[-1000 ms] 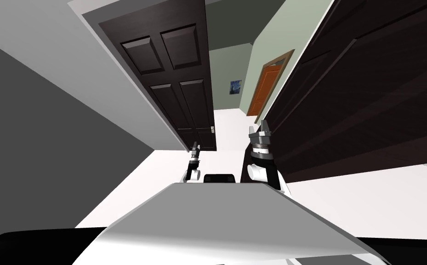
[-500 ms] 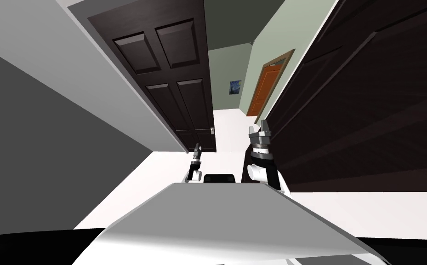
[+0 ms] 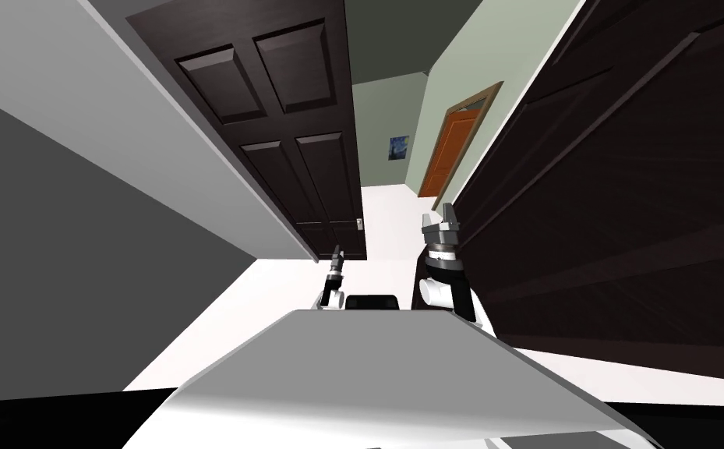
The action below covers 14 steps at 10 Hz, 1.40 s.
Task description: Pull the door open
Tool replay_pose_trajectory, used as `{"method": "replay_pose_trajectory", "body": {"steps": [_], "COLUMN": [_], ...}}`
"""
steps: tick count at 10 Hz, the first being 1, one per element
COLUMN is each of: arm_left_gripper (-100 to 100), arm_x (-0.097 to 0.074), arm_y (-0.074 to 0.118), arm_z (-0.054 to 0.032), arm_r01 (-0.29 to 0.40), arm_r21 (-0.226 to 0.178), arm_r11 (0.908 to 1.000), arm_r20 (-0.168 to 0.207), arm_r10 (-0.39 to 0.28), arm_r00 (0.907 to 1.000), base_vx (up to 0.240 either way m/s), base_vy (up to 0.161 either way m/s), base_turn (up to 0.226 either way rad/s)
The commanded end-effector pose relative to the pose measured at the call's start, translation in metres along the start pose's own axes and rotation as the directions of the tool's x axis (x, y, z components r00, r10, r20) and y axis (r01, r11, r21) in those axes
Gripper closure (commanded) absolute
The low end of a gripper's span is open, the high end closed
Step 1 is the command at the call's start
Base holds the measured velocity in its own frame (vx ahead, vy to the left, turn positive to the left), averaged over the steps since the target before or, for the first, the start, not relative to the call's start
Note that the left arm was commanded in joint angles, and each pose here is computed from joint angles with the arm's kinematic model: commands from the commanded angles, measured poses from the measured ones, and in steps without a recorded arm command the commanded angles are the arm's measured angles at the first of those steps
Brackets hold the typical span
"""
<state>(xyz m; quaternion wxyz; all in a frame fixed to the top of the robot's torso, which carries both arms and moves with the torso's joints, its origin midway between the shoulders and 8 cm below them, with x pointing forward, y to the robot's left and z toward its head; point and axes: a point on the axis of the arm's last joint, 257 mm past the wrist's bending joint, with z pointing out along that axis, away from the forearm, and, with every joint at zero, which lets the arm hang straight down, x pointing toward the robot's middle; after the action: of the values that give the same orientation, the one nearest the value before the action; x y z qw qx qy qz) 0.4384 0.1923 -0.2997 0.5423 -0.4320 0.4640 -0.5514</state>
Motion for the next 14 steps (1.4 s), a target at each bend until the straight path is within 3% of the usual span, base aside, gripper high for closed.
{"method": "replay_pose_trajectory", "body": {"steps": [1,7,14], "arm_left_gripper": [-100,-100,-100], "arm_x": [0.003,0.019,0.047], "arm_y": [0.009,0.041,0.078], "arm_z": [-0.0007,-0.0091,-0.0227], "arm_r01": [0.001,0.007,0.021], "arm_r21": [-0.018,-0.087,-0.174], "arm_r11": [0.9998,0.9962,0.9845], "arm_r20": [-0.002,-0.012,-0.026], "arm_r10": [-0.001,-0.008,-0.026], "arm_r00": [1.0000,0.9999,0.9993], "base_vx": [0.093,0.107,0.175], "base_vy": [-0.008,-0.002,-0.037], "base_turn": [0.000,0.005,0.026]}}
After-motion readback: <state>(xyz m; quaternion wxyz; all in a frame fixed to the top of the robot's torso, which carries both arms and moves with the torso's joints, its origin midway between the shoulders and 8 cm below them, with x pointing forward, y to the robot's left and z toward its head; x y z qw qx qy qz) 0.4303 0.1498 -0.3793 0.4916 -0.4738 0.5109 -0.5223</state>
